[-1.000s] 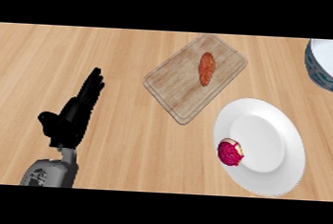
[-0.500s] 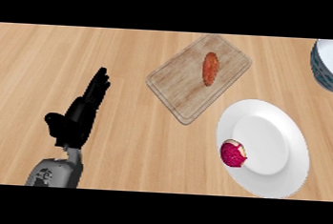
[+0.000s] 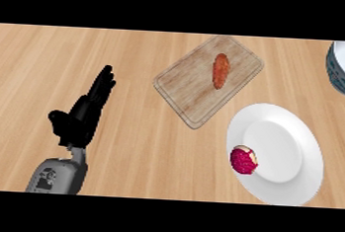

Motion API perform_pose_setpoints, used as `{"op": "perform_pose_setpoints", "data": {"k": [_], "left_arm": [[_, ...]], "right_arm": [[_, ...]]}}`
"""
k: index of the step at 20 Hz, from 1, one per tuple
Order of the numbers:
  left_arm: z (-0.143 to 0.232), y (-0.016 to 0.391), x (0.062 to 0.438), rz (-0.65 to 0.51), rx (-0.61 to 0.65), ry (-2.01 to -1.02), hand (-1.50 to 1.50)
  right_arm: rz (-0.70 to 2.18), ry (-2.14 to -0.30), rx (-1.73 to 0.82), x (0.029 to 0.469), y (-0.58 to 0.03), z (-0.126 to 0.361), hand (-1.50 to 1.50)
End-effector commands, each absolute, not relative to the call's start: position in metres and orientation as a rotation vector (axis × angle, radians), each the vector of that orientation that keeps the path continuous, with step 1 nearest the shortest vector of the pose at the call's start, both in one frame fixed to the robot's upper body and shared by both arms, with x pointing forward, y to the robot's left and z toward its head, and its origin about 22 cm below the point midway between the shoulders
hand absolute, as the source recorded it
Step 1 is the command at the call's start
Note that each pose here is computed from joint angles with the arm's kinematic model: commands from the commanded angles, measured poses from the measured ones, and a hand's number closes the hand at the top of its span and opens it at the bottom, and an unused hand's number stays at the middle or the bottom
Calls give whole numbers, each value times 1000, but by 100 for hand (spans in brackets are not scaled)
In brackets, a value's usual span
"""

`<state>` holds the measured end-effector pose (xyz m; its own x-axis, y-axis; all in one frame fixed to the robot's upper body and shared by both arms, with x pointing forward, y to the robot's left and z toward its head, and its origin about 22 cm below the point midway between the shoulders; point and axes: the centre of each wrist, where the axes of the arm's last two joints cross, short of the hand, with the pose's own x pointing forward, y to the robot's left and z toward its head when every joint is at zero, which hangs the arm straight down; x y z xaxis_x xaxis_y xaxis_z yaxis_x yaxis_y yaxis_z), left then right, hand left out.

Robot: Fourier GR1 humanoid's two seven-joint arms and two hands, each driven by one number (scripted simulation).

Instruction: Pick the tomato from the plate and place it in the bowl

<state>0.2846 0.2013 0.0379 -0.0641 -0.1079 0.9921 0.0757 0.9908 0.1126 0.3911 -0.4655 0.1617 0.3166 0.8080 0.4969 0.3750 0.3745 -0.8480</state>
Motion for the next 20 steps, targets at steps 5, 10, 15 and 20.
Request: {"op": "perform_pose_setpoints", "data": {"k": [5,10,15,20], "left_arm": [[38,208,282,-159,20,-1633,0],[34,202,281,-153,18,-1612,0],[36,201,279,-140,31,-1624,0],[44,202,277,-146,19,-1620,0]], "right_arm": [[398,-1304,-921,367,-485,116,-150],[274,-1533,-889,370,-491,145,-150],[110,-1652,-917,363,-501,147,-150],[-29,-1630,-842,349,-523,172,-150]]}}
